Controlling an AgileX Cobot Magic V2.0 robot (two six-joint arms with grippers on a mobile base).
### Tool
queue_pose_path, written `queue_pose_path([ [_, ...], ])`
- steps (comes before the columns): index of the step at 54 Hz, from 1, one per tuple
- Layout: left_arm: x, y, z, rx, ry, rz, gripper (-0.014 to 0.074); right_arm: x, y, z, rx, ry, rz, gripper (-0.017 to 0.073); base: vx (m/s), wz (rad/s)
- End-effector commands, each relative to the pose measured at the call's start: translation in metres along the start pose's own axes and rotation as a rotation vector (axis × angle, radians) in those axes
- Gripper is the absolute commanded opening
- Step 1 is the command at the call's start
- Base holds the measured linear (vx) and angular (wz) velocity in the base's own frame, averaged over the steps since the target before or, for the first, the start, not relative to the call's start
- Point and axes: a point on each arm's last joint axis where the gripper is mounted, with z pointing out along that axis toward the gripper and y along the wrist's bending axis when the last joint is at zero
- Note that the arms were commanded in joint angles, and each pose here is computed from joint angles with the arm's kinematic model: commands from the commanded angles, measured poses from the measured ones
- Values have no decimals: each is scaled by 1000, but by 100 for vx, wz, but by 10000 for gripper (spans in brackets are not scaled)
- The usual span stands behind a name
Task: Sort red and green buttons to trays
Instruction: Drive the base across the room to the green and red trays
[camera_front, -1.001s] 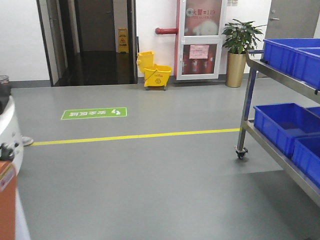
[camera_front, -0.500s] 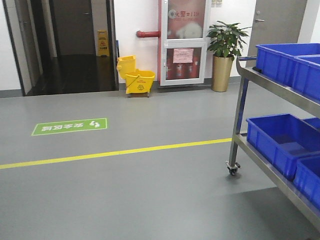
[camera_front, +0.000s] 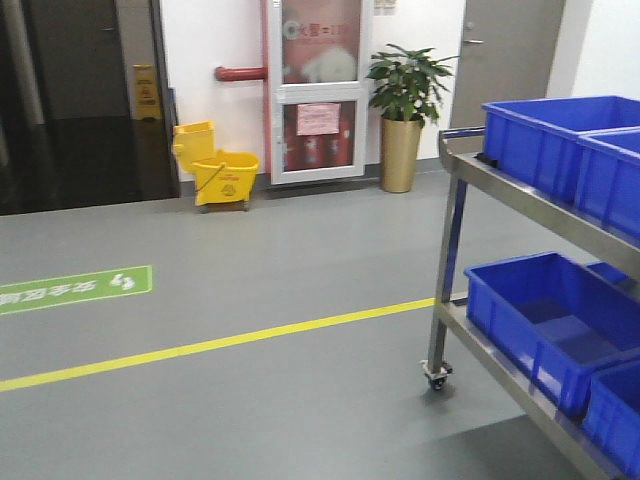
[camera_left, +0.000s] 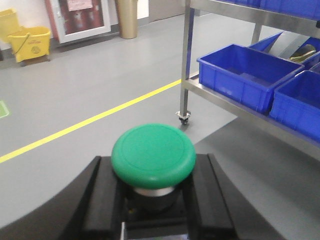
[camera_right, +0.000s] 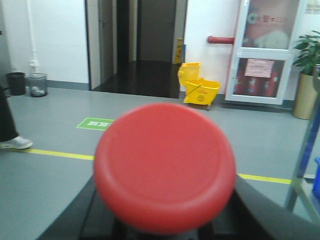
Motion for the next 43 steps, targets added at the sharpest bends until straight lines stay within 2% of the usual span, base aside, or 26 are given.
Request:
queue_pose_path([
  [1,-18,-1,-4,7,-121,-6,0,-11,-3,0,27,-27,-7,-10,50,-32],
  [19,-18,-1,-4,7,-121,-6,0,-11,-3,0,27,-27,-7,-10,45,-51],
  [43,-18,-1,-4,7,-121,-6,0,-11,-3,0,27,-27,-7,-10,37,-74],
])
